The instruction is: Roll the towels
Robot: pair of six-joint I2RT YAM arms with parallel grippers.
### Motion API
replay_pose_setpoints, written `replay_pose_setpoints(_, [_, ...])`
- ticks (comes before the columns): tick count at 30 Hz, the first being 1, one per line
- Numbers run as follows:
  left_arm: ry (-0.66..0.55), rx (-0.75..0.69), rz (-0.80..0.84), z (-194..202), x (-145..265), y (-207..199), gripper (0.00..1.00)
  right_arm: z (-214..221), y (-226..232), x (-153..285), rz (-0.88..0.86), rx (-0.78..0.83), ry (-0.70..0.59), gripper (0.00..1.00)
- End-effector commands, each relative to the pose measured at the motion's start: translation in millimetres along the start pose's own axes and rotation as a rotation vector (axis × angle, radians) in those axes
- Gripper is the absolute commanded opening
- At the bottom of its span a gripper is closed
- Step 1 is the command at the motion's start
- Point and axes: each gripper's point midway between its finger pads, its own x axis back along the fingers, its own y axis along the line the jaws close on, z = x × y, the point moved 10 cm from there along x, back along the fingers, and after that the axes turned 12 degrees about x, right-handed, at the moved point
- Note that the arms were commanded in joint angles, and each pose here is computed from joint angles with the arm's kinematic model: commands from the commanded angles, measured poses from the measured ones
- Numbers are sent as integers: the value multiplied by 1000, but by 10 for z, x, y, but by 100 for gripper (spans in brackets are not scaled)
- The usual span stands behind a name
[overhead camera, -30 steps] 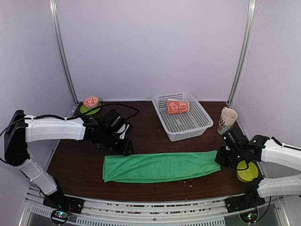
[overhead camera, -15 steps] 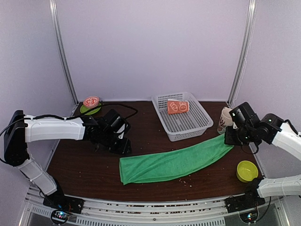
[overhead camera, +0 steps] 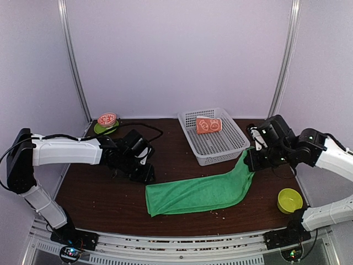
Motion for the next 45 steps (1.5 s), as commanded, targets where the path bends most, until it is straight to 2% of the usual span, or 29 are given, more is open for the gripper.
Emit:
replay_pose_setpoints(1, [-27, 28, 17, 9, 37, 29, 40, -203, 362, -116, -73, 49, -50, 0])
replay_pose_setpoints(8, [-70, 86, -16, 122, 160, 173, 40, -308, 1031, -469, -161, 148, 9, 0])
replay_pose_setpoints(18, [-178, 209, -53, 331, 382, 440, 41, -343, 1813, -948, -253, 190, 79, 0])
replay_pose_setpoints(23, [-179, 237, -57, 423, 386, 527, 41, -285, 2009, -1127, -246, 228, 120, 0])
replay_pose_setpoints(33, [-182, 266, -68, 489, 384, 597, 40, -248, 2157, -1309, -218, 207, 174, 0])
replay_pose_setpoints(45, [-182, 278, -68, 522, 378, 627, 40, -303, 2328, -1319, -230, 185, 201, 0])
